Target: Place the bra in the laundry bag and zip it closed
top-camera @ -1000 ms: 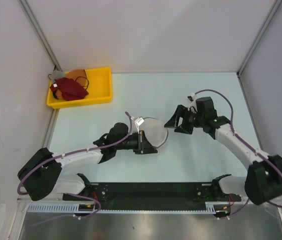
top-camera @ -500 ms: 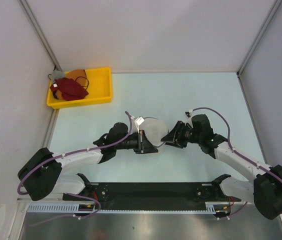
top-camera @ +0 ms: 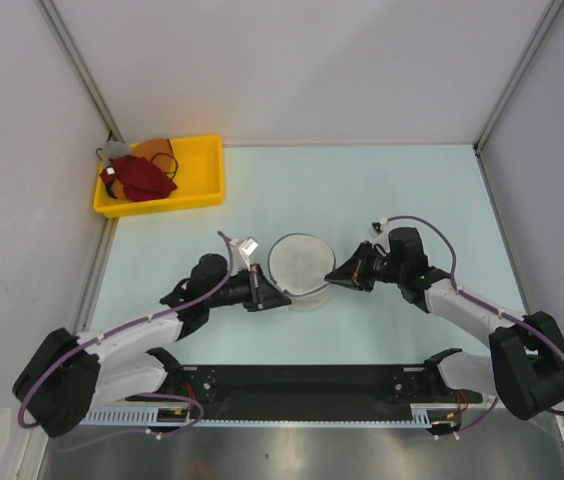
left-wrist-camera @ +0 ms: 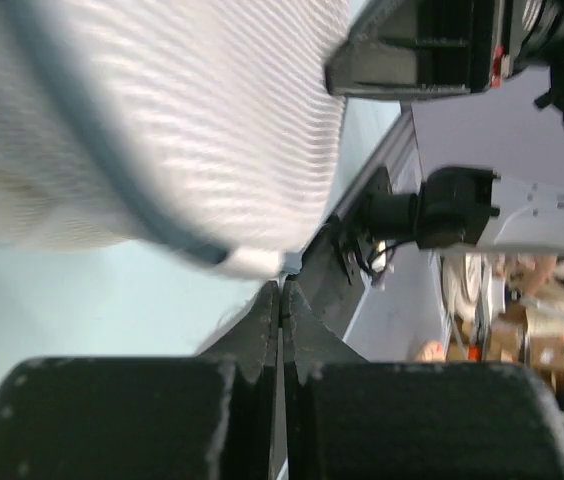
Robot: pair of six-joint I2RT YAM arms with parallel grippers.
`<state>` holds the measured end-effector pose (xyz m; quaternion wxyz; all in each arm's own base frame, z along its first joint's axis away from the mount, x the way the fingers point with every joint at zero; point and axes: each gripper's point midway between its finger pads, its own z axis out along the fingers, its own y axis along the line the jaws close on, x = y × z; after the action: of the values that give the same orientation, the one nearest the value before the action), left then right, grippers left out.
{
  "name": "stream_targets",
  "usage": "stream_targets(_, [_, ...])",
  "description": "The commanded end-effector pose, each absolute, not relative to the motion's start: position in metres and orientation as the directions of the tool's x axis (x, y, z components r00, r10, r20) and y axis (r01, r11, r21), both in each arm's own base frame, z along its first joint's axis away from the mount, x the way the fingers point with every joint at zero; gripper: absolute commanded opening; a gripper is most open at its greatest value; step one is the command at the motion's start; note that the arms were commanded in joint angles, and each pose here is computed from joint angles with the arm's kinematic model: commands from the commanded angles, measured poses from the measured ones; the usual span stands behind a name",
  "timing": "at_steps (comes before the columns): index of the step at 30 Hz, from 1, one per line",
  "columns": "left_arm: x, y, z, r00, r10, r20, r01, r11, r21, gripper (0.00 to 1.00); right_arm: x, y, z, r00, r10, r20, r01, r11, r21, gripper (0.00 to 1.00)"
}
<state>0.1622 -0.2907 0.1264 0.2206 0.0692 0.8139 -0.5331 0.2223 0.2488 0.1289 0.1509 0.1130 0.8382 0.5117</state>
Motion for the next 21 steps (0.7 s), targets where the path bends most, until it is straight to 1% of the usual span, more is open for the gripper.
stream_targets(1, [0.168, -0.249, 0.121, -0.877, -0.178, -0.447, 0.318, 0.483, -0.816, 0.00, 0.248, 0.228, 0.131, -0.902, 0.371, -0.222, -0.030, 0.459, 0.888, 0.00])
stream_targets(3, [0.172, -0.236, 0.120, -0.866, -0.194, -0.461, 0.310, 0.514, -0.800, 0.00, 0.255, 0.225, 0.130, -0.904, 0.358, -0.235, -0.046, 0.466, 0.884, 0.00])
stream_targets(5, [0.175, -0.229, 0.118, -0.864, -0.207, -0.458, 0.293, 0.532, -0.794, 0.00, 0.261, 0.223, 0.126, -0.910, 0.348, -0.225, -0.040, 0.467, 0.883, 0.00])
stream_targets(7, [0.175, -0.226, 0.116, -0.863, -0.212, -0.459, 0.289, 0.539, -0.792, 0.00, 0.270, 0.222, 0.130, -0.910, 0.333, -0.247, -0.068, 0.466, 0.882, 0.00])
stream_targets(8, [0.175, -0.225, 0.116, -0.864, -0.212, -0.457, 0.287, 0.537, -0.793, 0.00, 0.273, 0.223, 0.125, -0.915, 0.328, -0.236, -0.057, 0.472, 0.880, 0.00])
stream_targets(10, [0.174, -0.226, 0.114, -0.871, -0.205, -0.447, 0.284, 0.534, -0.797, 0.00, 0.283, 0.223, 0.130, -0.910, 0.320, -0.264, -0.084, 0.481, 0.873, 0.00])
stream_targets(12, [0.174, -0.226, 0.113, -0.869, -0.202, -0.451, 0.289, 0.533, -0.796, 0.00, 0.290, 0.224, 0.127, -0.913, 0.313, -0.260, -0.080, 0.488, 0.869, 0.00])
stream_targets(13, [0.174, -0.227, 0.113, -0.871, -0.198, -0.449, 0.288, 0.533, -0.795, 0.00, 0.296, 0.226, 0.132, -0.911, 0.307, -0.276, -0.098, 0.487, 0.868, 0.00])
stream_targets(17, [0.175, -0.229, 0.122, -0.866, -0.181, -0.467, 0.316, 0.524, -0.790, 0.01, 0.304, 0.231, 0.135, -0.919, 0.291, -0.266, -0.103, 0.474, 0.875, 0.00])
stream_targets(18, [0.177, -0.228, 0.124, -0.857, -0.177, -0.484, 0.330, 0.534, -0.778, 0.12, 0.307, 0.230, 0.136, -0.918, 0.291, -0.268, -0.103, 0.477, 0.873, 0.00])
stream_targets(19, [0.182, -0.228, 0.134, -0.838, -0.186, -0.513, 0.351, 0.536, -0.768, 0.19, 0.309, 0.228, 0.135, -0.915, 0.293, -0.278, -0.105, 0.494, 0.863, 0.00])
stream_targets(20, [0.183, -0.222, 0.134, -0.831, -0.199, -0.520, 0.333, 0.571, -0.751, 0.27, 0.309, 0.226, 0.134, -0.918, 0.293, -0.266, -0.084, 0.513, 0.854, 0.13])
stream_targets(21, [0.185, -0.219, 0.138, -0.816, -0.199, -0.543, 0.348, 0.582, -0.735, 0.41, 0.314, 0.222, 0.131, -0.906, 0.308, -0.291, -0.081, 0.549, 0.832, 0.25])
